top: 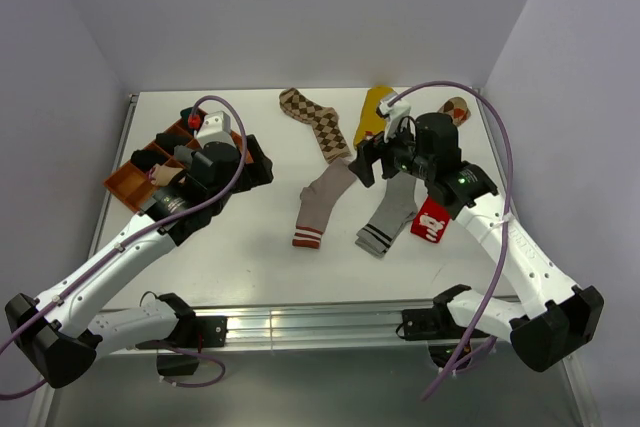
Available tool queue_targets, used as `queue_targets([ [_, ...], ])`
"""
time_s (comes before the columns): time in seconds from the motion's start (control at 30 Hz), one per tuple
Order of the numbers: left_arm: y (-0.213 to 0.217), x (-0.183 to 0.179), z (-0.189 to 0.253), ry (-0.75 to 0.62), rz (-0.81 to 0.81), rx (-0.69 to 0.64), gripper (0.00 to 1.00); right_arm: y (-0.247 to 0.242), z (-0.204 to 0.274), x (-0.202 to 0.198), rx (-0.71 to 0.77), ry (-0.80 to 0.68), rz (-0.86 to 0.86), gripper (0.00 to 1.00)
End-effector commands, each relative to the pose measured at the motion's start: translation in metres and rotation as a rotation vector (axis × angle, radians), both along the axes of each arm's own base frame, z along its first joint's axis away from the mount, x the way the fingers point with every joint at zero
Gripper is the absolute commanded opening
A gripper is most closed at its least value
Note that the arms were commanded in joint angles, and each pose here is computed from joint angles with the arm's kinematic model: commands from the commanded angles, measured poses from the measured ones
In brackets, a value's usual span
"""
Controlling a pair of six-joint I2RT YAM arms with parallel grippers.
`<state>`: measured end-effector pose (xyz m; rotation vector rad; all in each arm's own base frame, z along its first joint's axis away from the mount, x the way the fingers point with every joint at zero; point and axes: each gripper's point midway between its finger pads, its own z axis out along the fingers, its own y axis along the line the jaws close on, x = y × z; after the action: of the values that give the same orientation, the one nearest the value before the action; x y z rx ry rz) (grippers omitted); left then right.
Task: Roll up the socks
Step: Roll the sock at the center of the board.
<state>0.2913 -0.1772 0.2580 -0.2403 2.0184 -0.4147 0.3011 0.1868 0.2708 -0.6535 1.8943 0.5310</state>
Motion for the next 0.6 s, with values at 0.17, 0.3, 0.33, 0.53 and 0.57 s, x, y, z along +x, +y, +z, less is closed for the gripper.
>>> queue_targets([
  [0.17, 0.004, 0.000, 0.021, -0.052, 0.003, -0.026, 0.91, -0.016, 0.030, 0.021, -0.032, -0.113, -0.099, 1.00],
  [0.3, 0.003, -0.001, 0.026, -0.057, 0.004, -0.031, 0.93, -0.003, 0.001, 0.041, -0.161, -0.061, -0.037, 0.95],
  [0.33, 0.004, 0.000, 0.026, -0.055, 0.007, -0.032, 0.93, 0.006, -0.017, 0.044, -0.207, -0.013, -0.005, 0.90],
  [0.53, 0.013, 0.016, 0.024, -0.043, 0.021, -0.078, 0.91, 0.082, -0.088, 0.002, -0.391, 0.000, 0.238, 0.87],
  [0.57, 0.016, 0.016, 0.018, -0.036, 0.026, -0.083, 0.90, 0.092, -0.094, -0.006, -0.390, 0.013, 0.273, 0.87],
])
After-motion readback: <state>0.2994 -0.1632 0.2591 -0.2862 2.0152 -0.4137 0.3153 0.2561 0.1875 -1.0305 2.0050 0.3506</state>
